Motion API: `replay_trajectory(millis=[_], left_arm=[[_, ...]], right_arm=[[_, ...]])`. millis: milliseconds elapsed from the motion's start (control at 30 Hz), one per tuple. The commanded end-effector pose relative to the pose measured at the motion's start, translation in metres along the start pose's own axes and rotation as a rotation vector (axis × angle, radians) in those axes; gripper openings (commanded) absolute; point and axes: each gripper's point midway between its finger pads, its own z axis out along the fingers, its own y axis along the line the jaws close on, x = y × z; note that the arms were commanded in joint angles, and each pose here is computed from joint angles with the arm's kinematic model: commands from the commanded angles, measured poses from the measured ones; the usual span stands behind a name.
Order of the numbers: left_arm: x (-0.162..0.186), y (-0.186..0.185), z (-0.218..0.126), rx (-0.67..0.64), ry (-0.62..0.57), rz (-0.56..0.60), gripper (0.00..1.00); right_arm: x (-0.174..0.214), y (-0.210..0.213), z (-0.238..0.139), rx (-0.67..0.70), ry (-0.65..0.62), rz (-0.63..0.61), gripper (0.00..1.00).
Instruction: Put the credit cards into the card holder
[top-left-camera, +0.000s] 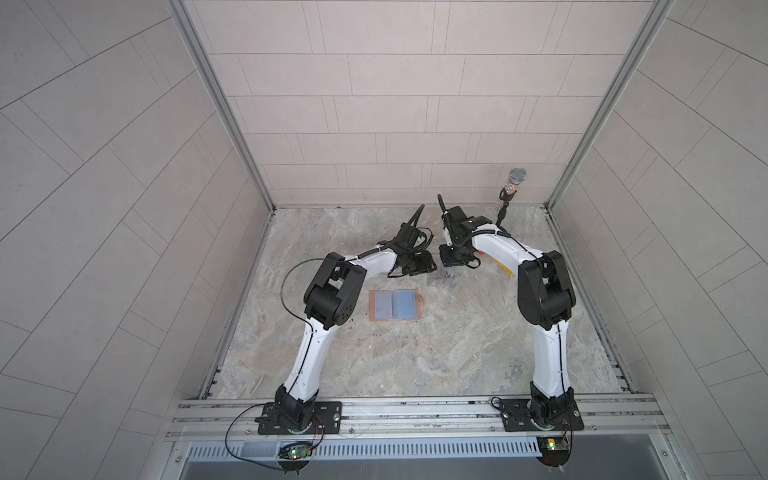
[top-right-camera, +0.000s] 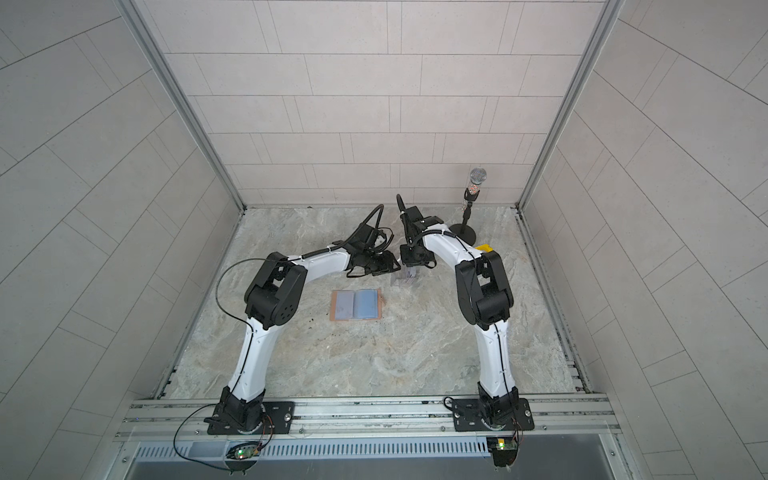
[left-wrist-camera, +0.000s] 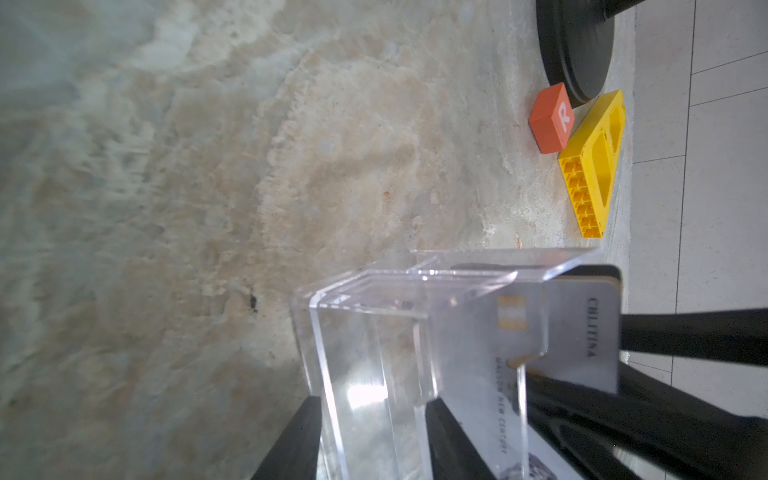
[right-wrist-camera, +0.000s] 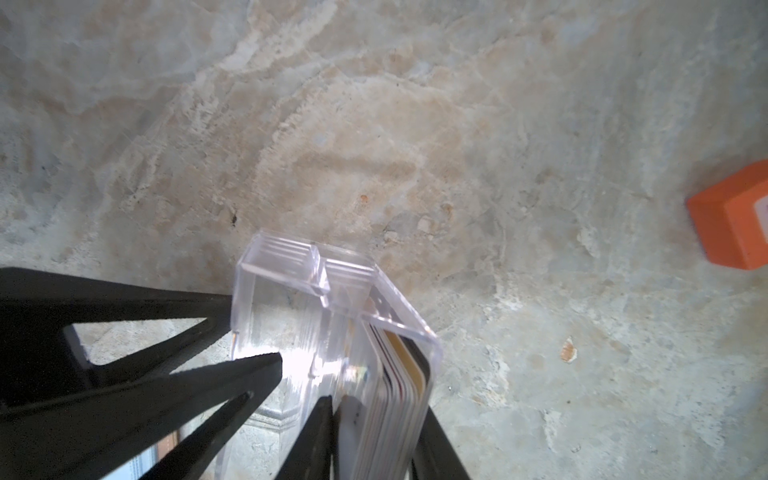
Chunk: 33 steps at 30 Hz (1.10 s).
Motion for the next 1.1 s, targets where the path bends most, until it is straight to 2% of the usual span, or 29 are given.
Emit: replay_trajectory(millis=[0,367,900,1067], left_arm=[[0.032,0.054,0.005,-0.16,0.092,-0.07,0.44],[0.031,0.054,0.005,-0.159,0.089,-0.072,0.44],[0.032,0.052,0.005,-0.15,0.095,-0.072,0.44],[0.033,0.052,0.006,-0.151,0.096,-0.075,0.44]], right_arm=[[-0.005,-0.017,-0.032,0.069,-0.04,0.003,0.3],[-0.008,-0.02,-0.043,0.086,-0.057,-0.001,0.29],[-0.003,-0.024,-0.039,0.106,-0.038,-0.007,0.34],[-0.005,-0.024,-0.045,0.107,-0.051,-0.009,0.29]])
